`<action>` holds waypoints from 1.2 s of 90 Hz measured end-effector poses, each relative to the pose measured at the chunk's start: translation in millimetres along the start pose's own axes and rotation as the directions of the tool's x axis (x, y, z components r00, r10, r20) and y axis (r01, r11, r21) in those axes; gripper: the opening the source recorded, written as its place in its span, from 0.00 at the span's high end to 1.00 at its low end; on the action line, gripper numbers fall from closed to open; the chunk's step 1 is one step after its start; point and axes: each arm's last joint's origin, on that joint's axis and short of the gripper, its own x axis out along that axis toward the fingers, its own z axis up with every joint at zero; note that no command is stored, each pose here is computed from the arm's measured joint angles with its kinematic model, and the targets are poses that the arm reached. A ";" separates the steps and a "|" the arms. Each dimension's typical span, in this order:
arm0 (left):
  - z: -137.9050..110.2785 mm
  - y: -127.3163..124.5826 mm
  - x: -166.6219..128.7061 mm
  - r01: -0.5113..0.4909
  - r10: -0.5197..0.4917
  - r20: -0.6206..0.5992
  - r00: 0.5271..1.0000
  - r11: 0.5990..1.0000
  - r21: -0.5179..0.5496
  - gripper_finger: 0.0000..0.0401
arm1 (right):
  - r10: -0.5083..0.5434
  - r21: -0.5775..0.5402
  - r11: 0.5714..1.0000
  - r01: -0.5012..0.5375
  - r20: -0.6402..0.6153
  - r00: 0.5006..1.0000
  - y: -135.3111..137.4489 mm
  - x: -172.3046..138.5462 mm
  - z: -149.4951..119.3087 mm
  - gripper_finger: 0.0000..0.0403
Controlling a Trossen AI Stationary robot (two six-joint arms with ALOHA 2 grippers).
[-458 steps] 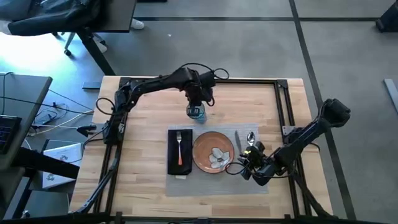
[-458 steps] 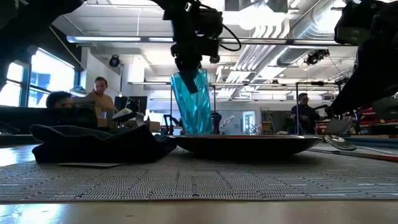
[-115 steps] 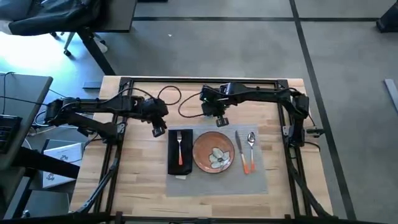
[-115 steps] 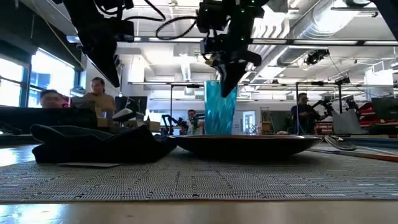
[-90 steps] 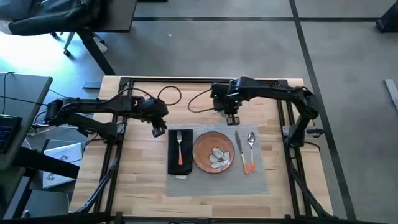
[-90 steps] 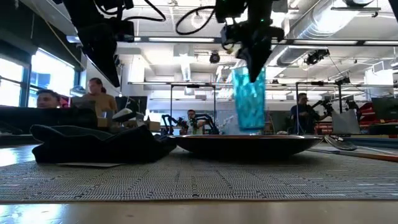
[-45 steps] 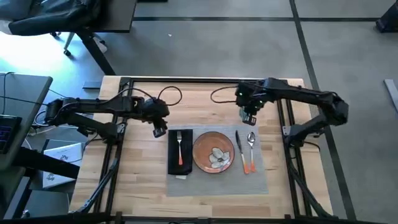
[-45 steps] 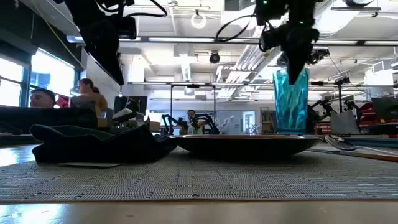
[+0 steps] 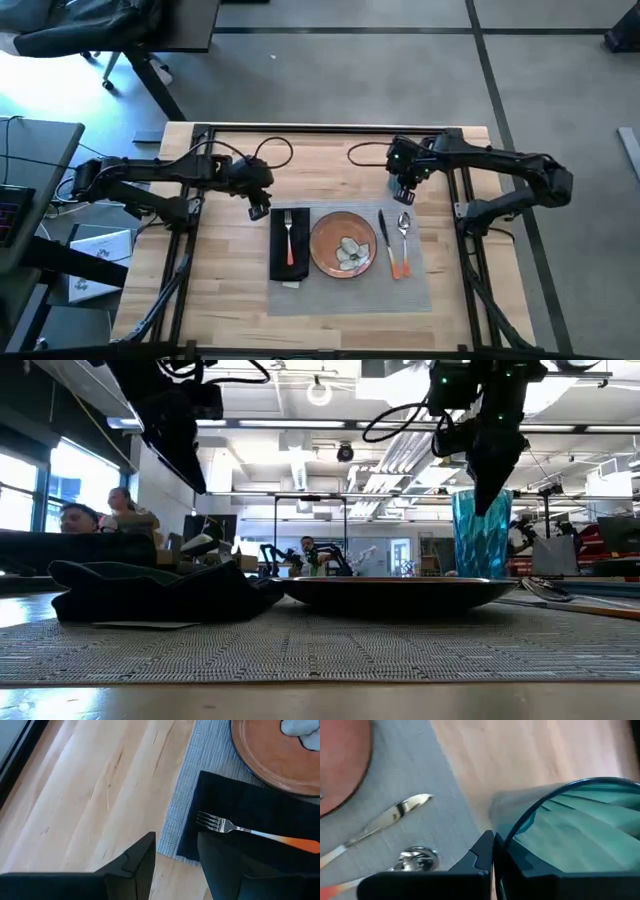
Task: Set table place
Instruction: Put the blue cup on the top left of the spoon, then adjust the gray mat
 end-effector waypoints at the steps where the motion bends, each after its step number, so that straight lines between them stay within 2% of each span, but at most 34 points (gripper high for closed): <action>1: 0.0 0.0 0.0 0.000 0.000 0.000 1.000 1.000 0.000 0.67 | -0.002 0.000 1.000 0.002 0.003 1.000 -0.2 -0.8 0.5 1.00; 30: -0.1 -0.3 0.0 0.010 -0.010 -0.003 1.000 1.000 0.001 0.67 | 0.001 0.022 1.000 -0.002 0.032 0.999 -1.4 -13.1 6.3 0.98; 45: -0.2 -0.3 0.0 0.011 -0.011 -0.003 1.000 1.000 0.001 0.67 | 0.007 0.043 0.999 -0.008 0.021 1.000 -1.3 -13.7 5.4 0.82; 60: -0.3 -0.3 0.0 0.011 -0.011 -0.004 1.000 1.000 0.005 0.67 | 0.011 0.018 1.000 -0.011 0.030 1.000 -1.3 -16.3 4.2 0.65; 78: -0.2 -0.1 0.0 0.005 -0.005 -0.003 1.000 1.000 0.021 0.67 | 0.028 0.023 0.999 -0.029 0.053 0.998 -3.3 -45.2 5.3 0.55; 86: -0.4 -1.6 -0.2 0.016 -0.016 -0.004 1.000 1.000 0.024 0.67 | 0.083 0.034 0.996 -0.085 0.075 0.994 -0.5 -60.8 6.4 0.54; 94: -1.7 -10.2 -1.6 0.063 -0.063 -0.007 0.998 0.997 0.043 0.67 | 0.182 0.042 0.982 -0.187 0.097 0.979 11.9 -70.4 3.4 0.54; 108: -7.6 -34.5 -7.0 0.150 -0.149 -0.020 0.989 0.985 0.089 0.67 | 0.278 -0.018 0.961 -0.278 0.085 0.957 49.2 -61.5 -8.1 0.54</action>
